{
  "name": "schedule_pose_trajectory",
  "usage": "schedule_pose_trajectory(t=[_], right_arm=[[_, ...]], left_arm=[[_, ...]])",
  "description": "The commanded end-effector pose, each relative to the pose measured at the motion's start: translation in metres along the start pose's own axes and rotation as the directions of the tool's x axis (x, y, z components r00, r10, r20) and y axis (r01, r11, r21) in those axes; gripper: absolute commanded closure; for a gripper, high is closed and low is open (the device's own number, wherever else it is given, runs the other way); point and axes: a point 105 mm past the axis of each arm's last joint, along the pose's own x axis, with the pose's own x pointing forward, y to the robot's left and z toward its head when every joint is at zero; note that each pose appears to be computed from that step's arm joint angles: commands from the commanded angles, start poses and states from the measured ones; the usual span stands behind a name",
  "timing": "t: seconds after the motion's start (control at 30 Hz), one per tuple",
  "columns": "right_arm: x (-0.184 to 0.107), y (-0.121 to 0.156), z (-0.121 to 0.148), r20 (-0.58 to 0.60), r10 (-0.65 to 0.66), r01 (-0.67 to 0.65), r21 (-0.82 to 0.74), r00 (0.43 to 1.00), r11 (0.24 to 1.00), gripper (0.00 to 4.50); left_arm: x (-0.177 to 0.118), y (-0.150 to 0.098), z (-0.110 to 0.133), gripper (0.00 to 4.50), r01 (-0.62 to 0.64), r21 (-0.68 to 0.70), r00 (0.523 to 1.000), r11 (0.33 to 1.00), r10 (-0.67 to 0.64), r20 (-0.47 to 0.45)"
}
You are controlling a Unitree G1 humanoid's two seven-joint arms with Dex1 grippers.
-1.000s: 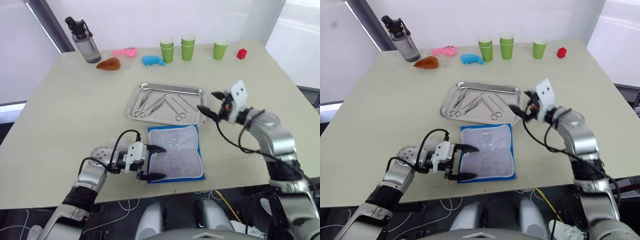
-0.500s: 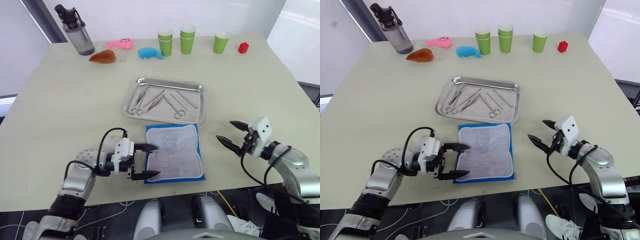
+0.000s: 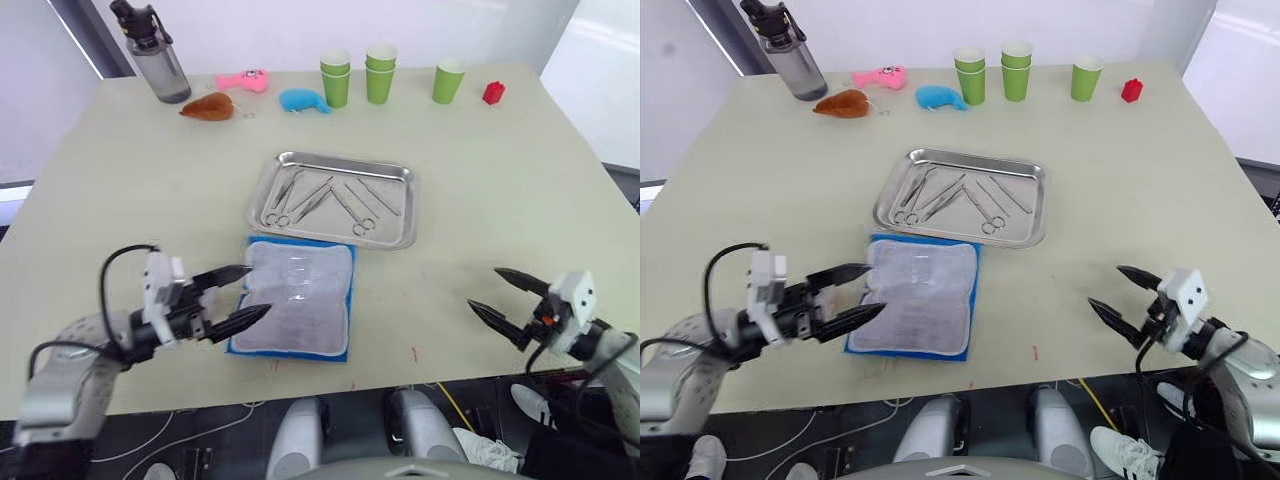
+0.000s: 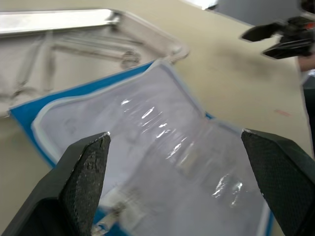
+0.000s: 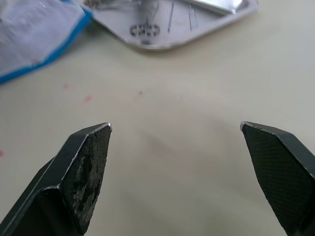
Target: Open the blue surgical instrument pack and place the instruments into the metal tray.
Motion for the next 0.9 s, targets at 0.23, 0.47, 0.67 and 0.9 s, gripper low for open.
schedule_pose_trajectory(t=[0.23, 0.47, 0.67, 0.9], right_arm=[[-0.015, -0.004, 0.011, 0.038, -0.003, 0.004, -0.026, 0.999, 1.0, 0.1], [-0.014, -0.002, 0.009, 0.037, 0.004, -0.003, -0.028, 0.999, 1.0, 0.1], [-0.013, 0.002, 0.008, 0.038, 0.008, -0.007, -0.029, 0.999, 1.0, 0.1], [-0.012, 0.005, 0.008, 0.044, 0.01, -0.009, -0.026, 0.999, 1.0, 0.1]], left_arm=[[-0.04, 0.007, -0.005, 0.0, -0.169, -0.016, 0.985, 0.986, 0.169, 0.016], [-0.029, -0.002, -0.01, 0.0, -0.126, 0.028, 0.991, 0.992, 0.127, -0.039], [-0.026, -0.005, -0.012, 0.0, -0.075, 0.05, 0.994, 0.996, 0.079, -0.073], [-0.03, -0.001, -0.01, 0.0, -0.072, 0.099, 0.989, 0.992, 0.084, -0.124]])
